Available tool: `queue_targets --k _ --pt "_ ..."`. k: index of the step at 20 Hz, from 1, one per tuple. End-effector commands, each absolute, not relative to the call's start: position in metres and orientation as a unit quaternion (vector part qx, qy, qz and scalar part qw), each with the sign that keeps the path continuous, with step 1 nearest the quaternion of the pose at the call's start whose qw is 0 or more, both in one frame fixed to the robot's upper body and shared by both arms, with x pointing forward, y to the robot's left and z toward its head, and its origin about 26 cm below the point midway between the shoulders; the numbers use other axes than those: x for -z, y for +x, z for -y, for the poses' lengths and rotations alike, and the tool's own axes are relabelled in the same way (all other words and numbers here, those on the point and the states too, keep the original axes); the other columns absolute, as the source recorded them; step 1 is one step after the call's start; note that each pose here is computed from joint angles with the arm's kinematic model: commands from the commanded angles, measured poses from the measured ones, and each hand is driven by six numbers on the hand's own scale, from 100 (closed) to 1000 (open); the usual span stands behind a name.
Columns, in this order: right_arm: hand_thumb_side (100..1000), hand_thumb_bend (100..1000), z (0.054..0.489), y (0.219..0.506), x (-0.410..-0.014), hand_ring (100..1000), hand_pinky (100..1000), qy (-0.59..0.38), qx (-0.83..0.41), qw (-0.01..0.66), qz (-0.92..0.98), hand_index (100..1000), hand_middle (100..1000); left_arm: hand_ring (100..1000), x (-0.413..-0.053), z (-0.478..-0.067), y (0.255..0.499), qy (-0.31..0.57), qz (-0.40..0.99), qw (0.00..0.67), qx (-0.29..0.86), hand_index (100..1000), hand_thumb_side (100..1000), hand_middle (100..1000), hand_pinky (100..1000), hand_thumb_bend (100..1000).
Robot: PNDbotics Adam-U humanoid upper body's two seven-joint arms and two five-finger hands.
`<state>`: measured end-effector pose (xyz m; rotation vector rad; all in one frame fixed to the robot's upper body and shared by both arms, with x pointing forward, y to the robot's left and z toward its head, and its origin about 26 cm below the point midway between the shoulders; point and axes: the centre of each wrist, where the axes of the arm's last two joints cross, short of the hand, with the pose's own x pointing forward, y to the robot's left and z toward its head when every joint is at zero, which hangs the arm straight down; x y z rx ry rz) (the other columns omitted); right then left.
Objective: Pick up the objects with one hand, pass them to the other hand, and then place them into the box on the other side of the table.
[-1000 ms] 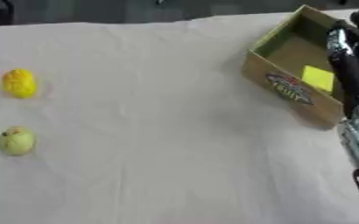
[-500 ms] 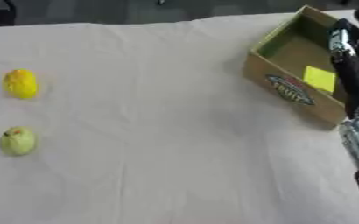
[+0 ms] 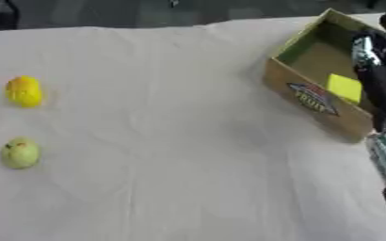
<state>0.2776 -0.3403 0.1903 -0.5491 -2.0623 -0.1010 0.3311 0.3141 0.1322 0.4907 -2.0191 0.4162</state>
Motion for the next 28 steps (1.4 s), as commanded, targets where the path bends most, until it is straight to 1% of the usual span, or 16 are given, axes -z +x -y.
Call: queue_targets --k 1,6,8,9,10,13,14,15,17,28 --pt "573 100 0.340 0.275 -0.198 944 1000 -0.236 0.041 0.474 0.847 1000 963 668 -0.138 -0.319 0.331 0.216 0.834 0.476 -0.175 741 713 596 645 521" --pt "576 100 0.338 0.275 -0.195 946 1000 -0.236 0.049 0.469 0.849 1000 975 652 -0.132 -0.315 0.330 0.219 0.831 0.475 -0.188 734 722 599 641 542" --pt "579 100 0.337 0.276 -0.194 951 1000 -0.233 0.053 0.461 0.855 1000 982 667 -0.128 -0.311 0.329 0.216 0.830 0.476 -0.195 742 731 617 648 545" --pt "565 100 0.336 0.276 -0.194 955 1000 -0.232 0.054 0.459 0.856 1000 993 699 -0.126 -0.309 0.330 0.212 0.830 0.477 -0.196 756 734 640 659 558" --pt "584 100 0.335 0.276 -0.193 957 1000 -0.231 0.054 0.459 0.856 1000 996 709 -0.125 -0.307 0.330 0.209 0.831 0.477 -0.196 760 739 647 662 548" --pt "579 100 0.334 0.276 -0.191 983 1000 -0.229 0.051 0.462 0.855 1000 1000 730 -0.123 -0.303 0.331 0.203 0.834 0.474 -0.197 780 745 676 672 551" --pt "579 100 0.333 0.276 -0.191 984 1000 -0.228 0.049 0.461 0.856 1000 1000 732 -0.123 -0.302 0.332 0.201 0.834 0.474 -0.198 781 746 678 673 552" --pt "577 100 0.333 0.276 -0.191 992 1000 -0.228 0.047 0.461 0.856 1000 1000 755 -0.122 -0.302 0.332 0.200 0.834 0.474 -0.197 797 752 707 681 554" --pt "576 100 0.333 0.276 -0.190 992 1000 -0.227 0.044 0.461 0.856 1000 1000 763 -0.119 -0.302 0.332 0.201 0.834 0.476 -0.196 803 754 718 683 554" --pt "570 100 0.334 0.274 -0.184 978 1000 -0.232 0.038 0.467 0.852 1000 1000 759 -0.125 -0.294 0.337 0.201 0.837 0.465 -0.205 801 741 710 684 548"
